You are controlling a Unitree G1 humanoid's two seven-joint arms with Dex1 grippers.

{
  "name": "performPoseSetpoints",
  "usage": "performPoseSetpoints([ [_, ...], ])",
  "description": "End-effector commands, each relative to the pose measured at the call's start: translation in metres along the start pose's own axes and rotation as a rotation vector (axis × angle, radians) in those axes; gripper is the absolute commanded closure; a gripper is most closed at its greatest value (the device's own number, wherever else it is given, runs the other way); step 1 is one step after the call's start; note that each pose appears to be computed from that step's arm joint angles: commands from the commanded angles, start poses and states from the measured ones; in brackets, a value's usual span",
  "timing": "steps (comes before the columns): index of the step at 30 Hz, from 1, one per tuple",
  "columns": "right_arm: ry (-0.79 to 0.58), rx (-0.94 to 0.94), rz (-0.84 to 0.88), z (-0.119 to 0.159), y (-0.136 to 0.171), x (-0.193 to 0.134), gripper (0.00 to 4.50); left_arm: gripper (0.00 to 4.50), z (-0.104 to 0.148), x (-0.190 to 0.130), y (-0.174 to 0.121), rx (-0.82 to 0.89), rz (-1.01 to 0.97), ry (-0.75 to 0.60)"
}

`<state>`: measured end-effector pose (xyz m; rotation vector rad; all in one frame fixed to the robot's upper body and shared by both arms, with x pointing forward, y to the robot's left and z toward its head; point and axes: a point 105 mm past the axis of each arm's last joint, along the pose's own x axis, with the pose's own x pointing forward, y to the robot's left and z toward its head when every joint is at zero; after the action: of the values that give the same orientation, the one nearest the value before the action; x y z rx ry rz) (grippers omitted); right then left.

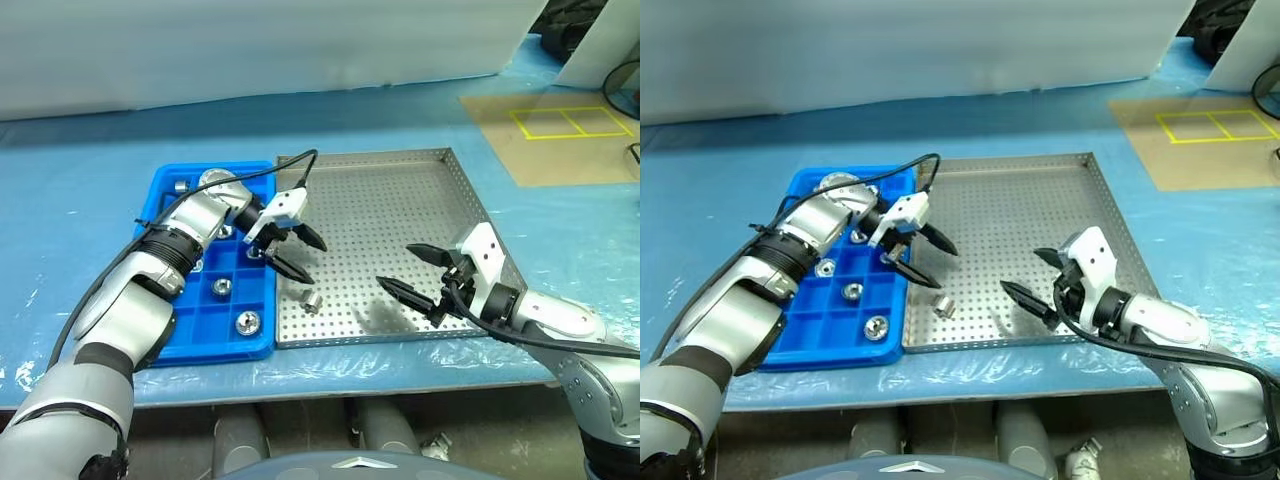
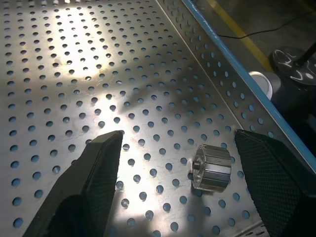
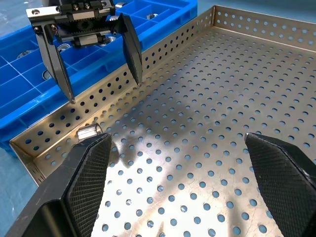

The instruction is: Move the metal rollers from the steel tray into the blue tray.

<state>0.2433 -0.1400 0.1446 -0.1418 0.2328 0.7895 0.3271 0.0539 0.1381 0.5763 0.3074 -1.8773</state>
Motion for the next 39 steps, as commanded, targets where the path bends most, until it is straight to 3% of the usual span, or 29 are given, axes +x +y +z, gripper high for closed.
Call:
performPoseSetpoints([
  [1,-0.014,-0.019,-0.009,0.007,0.006,-0.007,0.06,0.69,0.007,0.007,-0.006,0.092,-0.056,0.025],
  [22,0.035,0.018,-0.042,-0.002,0.009,-0.013,0.06,0.69,-0.051,0.039,-0.03,0.116,-0.132,0.174],
  [31,0.042,0.024,-0.058,-0.004,0.009,-0.014,0.06,0.69,-0.061,0.039,-0.031,0.099,-0.127,0.211],
  [34,0.041,0.026,-0.061,-0.005,0.009,-0.013,0.06,1.55,-0.061,0.041,-0.028,0.109,-0.1,0.21],
  [38,0.041,0.026,-0.062,-0.004,0.008,-0.013,0.06,1.55,-0.059,0.04,-0.028,0.1,-0.103,0.188],
  [39,0.041,0.025,-0.063,-0.004,0.008,-0.013,0.06,1.72,-0.058,0.04,-0.028,0.095,-0.104,0.18],
])
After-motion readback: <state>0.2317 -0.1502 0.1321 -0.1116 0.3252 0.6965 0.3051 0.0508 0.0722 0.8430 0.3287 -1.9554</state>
